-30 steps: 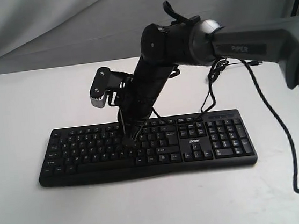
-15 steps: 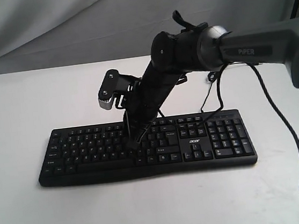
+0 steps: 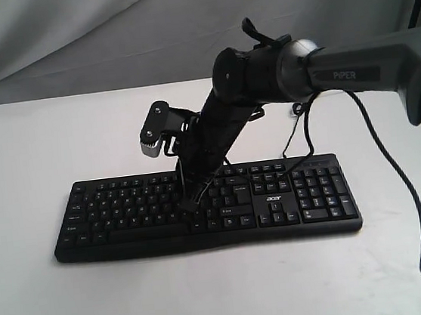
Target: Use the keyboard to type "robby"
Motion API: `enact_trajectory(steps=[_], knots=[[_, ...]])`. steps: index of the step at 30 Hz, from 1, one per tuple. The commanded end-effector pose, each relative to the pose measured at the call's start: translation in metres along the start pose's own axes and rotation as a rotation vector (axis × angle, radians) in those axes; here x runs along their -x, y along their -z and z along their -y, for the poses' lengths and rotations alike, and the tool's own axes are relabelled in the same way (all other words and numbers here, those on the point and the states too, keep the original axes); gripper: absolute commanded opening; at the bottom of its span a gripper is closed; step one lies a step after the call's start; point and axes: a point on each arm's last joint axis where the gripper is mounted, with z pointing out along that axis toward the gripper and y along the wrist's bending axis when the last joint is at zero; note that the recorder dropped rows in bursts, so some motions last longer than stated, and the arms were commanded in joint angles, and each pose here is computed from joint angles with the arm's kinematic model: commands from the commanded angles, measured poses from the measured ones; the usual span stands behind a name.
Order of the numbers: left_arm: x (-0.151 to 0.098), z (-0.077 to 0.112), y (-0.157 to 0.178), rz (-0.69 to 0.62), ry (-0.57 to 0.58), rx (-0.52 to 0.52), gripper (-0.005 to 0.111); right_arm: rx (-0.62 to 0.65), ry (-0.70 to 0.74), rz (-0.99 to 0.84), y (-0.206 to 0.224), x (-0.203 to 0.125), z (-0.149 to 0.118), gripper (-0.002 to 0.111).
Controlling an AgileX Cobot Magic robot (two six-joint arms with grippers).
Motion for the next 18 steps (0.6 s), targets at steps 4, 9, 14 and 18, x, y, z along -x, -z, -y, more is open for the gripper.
enact_trajectory(steps=[4, 9, 14, 18], knots=[[-0.0007, 0.0002, -0.0001, 0.005, -0.003, -0.004, 0.000, 0.003, -0.005, -0.009, 0.0024, -0.0022, 0.0010, 0.000], [-0.0007, 0.0002, -0.0001, 0.005, -0.003, -0.004, 0.000, 0.012, -0.010, -0.017, 0.0024, -0.0030, 0.0002, 0.000], [-0.0007, 0.0002, -0.0001, 0.005, -0.003, -0.004, 0.000, 0.010, -0.007, -0.019, 0.0024, -0.0032, 0.0003, 0.000], [-0.0007, 0.0002, -0.0001, 0.005, -0.003, -0.004, 0.000, 0.009, -0.004, -0.022, 0.0024, -0.0034, 0.0005, 0.000]])
